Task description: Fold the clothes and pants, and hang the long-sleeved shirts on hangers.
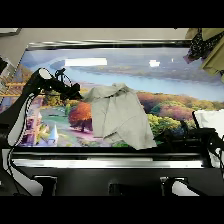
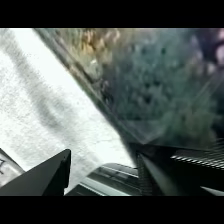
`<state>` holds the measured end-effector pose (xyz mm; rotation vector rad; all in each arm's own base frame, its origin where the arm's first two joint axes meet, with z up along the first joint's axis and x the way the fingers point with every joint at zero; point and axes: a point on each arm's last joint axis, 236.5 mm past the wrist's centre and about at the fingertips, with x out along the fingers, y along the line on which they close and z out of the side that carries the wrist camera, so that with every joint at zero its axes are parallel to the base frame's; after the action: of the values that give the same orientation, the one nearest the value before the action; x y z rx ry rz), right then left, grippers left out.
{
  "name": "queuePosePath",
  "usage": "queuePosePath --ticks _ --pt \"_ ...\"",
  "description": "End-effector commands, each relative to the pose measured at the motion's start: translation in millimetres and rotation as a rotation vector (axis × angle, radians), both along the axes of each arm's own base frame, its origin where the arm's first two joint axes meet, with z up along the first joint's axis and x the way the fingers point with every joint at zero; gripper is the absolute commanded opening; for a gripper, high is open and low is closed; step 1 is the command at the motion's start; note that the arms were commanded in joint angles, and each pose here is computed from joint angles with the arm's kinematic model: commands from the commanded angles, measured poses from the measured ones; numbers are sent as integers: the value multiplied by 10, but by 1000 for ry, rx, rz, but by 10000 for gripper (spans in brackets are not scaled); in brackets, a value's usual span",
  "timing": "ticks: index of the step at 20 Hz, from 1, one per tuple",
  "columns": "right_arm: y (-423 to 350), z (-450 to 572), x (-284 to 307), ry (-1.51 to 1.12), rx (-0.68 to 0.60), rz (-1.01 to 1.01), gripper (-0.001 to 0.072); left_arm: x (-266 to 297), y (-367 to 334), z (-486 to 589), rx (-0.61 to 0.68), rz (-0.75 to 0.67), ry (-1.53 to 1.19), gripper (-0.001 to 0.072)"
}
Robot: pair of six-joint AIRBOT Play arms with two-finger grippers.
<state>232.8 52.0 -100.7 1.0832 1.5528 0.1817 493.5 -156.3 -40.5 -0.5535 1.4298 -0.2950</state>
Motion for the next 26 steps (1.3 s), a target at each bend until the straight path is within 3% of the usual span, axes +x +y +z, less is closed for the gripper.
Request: queuePosePath --ticks 1,3,5,7,8,13,19,22,26 --pt "33 -108 -89 20 -5 -17 474 6 6 -3 1 2 -1 17" --pt "56 -146 -123 23 -3 -24 441 7 6 -3 1 2 -1 17" --pt "59 -160 -119 15 -5 -26 301 7 6 -3 1 2 -1 17" --pt "92 -107 -20 -39 17 -31 88 8 6 -2 1 2 -2 17" --pt "113 -69 46 -69 32 -42 32 7 5 0 1 2 -2 17" --pt "71 459 538 -274 79 -38 31 206 126 463 5 15 -121 15" --pt "-398 2780 1462 -922 -232 -8 31 406 495 2310 55 67 -541 15" --pt "-296 4301 1229 -1261 -416 -5 31 -41 673 3268 120 91 -735 16" --pt "-63 5715 362 -1577 -705 -77 31 -970 867 4387 176 172 -976 16"
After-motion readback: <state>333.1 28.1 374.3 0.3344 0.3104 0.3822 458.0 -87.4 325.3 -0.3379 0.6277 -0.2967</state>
